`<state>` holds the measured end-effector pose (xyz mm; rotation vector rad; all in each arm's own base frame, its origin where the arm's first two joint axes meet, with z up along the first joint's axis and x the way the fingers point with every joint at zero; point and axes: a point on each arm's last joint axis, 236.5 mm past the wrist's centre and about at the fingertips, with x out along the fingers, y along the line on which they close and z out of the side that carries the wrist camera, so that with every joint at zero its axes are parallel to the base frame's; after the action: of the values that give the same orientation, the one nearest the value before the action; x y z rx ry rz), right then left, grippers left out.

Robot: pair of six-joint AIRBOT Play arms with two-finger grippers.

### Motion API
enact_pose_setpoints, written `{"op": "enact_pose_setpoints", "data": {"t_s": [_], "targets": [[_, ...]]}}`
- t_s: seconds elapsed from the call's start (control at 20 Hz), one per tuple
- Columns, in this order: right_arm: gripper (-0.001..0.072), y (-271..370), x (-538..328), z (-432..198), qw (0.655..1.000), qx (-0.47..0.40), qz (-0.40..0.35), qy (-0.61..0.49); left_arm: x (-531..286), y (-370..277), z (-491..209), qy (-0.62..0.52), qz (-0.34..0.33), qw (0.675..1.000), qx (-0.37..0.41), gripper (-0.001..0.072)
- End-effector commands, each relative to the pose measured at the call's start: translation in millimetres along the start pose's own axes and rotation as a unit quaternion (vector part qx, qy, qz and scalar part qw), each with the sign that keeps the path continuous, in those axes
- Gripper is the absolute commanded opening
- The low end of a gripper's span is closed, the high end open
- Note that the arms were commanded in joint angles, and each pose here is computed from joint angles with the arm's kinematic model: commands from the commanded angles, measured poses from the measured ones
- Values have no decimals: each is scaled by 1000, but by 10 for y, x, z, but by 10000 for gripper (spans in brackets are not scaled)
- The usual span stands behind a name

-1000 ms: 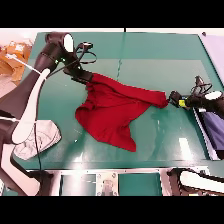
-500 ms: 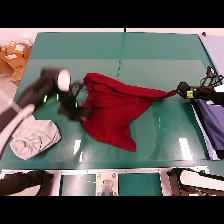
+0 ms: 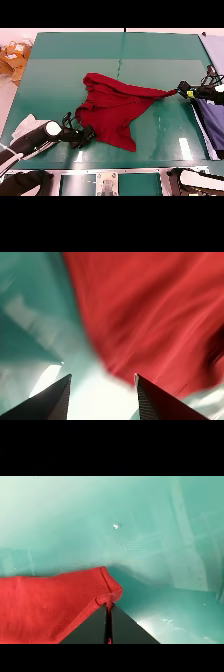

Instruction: Fold the shirts.

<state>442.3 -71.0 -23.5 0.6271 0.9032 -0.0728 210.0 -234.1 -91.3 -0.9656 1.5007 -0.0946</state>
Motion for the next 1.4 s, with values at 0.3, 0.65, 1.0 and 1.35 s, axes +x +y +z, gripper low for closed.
{"op": "enact_pose_setpoints", "data": {"t_s": [0.3, 0.65, 1.0, 1.35], "targets": [[14, 2, -4, 8, 1000, -4, 1, -1, 250, -254, -11, 27, -89, 994, -54, 20], [14, 62, -103, -460, 997, 24, 12, 68, -769, -215, 969, -27, -133, 990, 32, 18], [15, 3, -545, -1697, 987, 122, 7, 105, -1623, 290, 1790, -132, -20, 987, 92, 18], [353, -211, -748, -1461, 988, 129, -8, 82, -1589, 560, 1636, -93, 38, 988, 118, 19]]}}
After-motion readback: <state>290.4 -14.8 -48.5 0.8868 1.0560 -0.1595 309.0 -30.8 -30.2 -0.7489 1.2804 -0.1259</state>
